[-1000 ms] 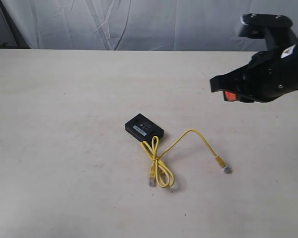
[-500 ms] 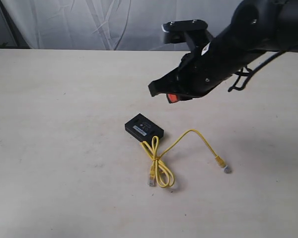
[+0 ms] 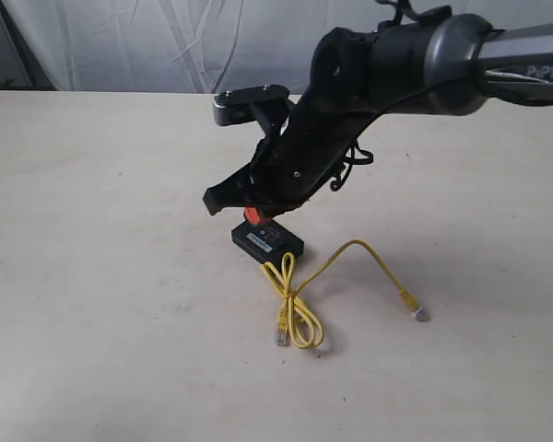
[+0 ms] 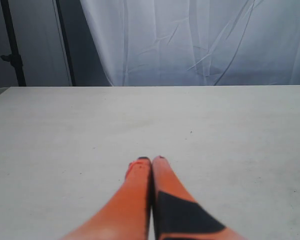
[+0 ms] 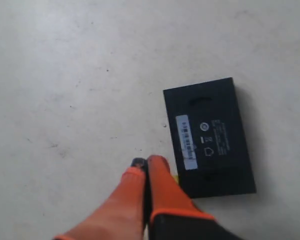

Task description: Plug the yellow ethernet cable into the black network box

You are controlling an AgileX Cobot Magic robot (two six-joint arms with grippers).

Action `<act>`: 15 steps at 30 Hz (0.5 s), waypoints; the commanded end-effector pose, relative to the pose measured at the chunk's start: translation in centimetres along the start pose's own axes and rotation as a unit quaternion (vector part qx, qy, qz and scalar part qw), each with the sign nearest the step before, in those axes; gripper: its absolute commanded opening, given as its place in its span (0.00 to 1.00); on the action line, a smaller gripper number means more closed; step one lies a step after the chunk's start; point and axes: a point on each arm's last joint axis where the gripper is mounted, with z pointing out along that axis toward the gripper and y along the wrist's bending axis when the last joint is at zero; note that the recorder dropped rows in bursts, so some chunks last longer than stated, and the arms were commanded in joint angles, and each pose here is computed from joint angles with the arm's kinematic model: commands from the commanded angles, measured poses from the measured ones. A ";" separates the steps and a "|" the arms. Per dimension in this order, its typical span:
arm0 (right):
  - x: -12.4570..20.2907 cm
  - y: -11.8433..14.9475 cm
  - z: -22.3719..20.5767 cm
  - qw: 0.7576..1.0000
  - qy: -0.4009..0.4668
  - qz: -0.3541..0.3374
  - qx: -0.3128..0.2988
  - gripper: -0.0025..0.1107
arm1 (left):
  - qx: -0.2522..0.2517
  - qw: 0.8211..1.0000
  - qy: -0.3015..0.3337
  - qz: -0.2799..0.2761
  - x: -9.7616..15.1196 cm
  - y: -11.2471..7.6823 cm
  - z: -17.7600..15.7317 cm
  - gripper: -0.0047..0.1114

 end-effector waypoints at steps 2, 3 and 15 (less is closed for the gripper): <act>0.2 0.4 2.0 1.000 0.027 -0.014 -0.006 0.02 | 0.000 1.000 -0.004 0.000 0.1 0.0 0.0 0.04; 0.4 0.3 2.4 0.999 0.035 -0.013 -0.006 0.02 | 0.000 1.000 -0.004 0.000 0.1 0.0 0.0 0.04; 1.2 -1.0 4.0 0.995 0.073 -0.064 0.039 0.02 | 0.000 1.000 -0.004 0.000 0.1 0.0 0.0 0.04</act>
